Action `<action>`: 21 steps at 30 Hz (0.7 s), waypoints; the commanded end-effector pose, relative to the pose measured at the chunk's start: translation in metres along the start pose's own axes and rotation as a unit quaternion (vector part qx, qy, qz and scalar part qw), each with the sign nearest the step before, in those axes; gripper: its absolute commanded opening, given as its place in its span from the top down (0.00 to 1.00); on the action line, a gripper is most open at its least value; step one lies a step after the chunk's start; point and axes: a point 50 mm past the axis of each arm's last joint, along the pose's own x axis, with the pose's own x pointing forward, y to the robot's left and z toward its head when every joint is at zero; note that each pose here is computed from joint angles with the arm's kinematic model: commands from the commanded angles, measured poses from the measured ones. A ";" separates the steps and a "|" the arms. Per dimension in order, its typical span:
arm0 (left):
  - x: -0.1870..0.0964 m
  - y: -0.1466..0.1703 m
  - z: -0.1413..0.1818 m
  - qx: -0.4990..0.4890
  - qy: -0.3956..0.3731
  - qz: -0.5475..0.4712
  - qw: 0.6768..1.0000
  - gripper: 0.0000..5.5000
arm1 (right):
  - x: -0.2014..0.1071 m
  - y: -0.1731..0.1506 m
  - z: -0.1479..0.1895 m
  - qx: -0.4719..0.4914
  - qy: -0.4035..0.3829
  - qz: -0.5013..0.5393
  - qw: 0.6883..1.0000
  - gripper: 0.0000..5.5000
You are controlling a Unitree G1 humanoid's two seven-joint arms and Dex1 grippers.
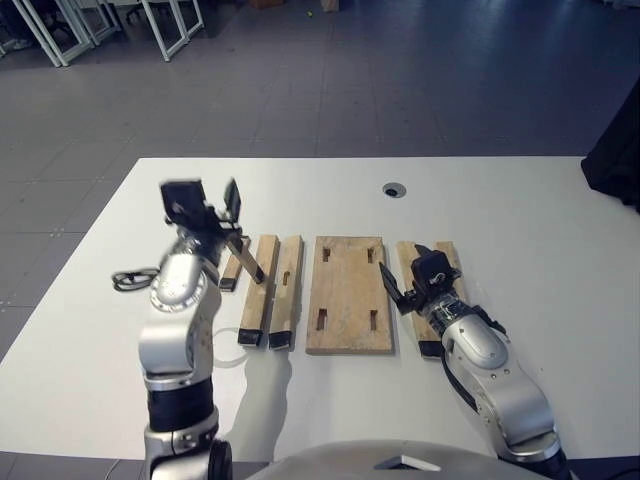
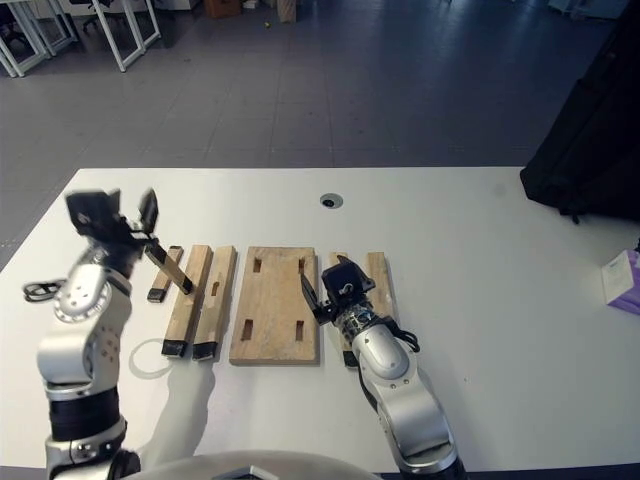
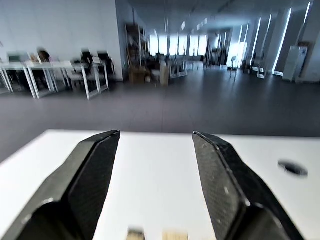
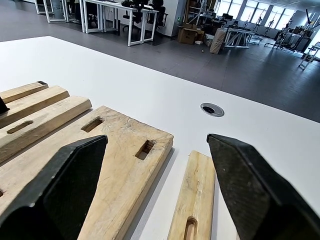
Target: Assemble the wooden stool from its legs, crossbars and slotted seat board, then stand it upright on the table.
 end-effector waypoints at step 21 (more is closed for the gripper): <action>0.034 -0.009 -0.007 -0.095 0.077 -0.049 0.991 0.51 | 0.004 0.001 0.001 0.007 0.003 -0.015 1.000 0.34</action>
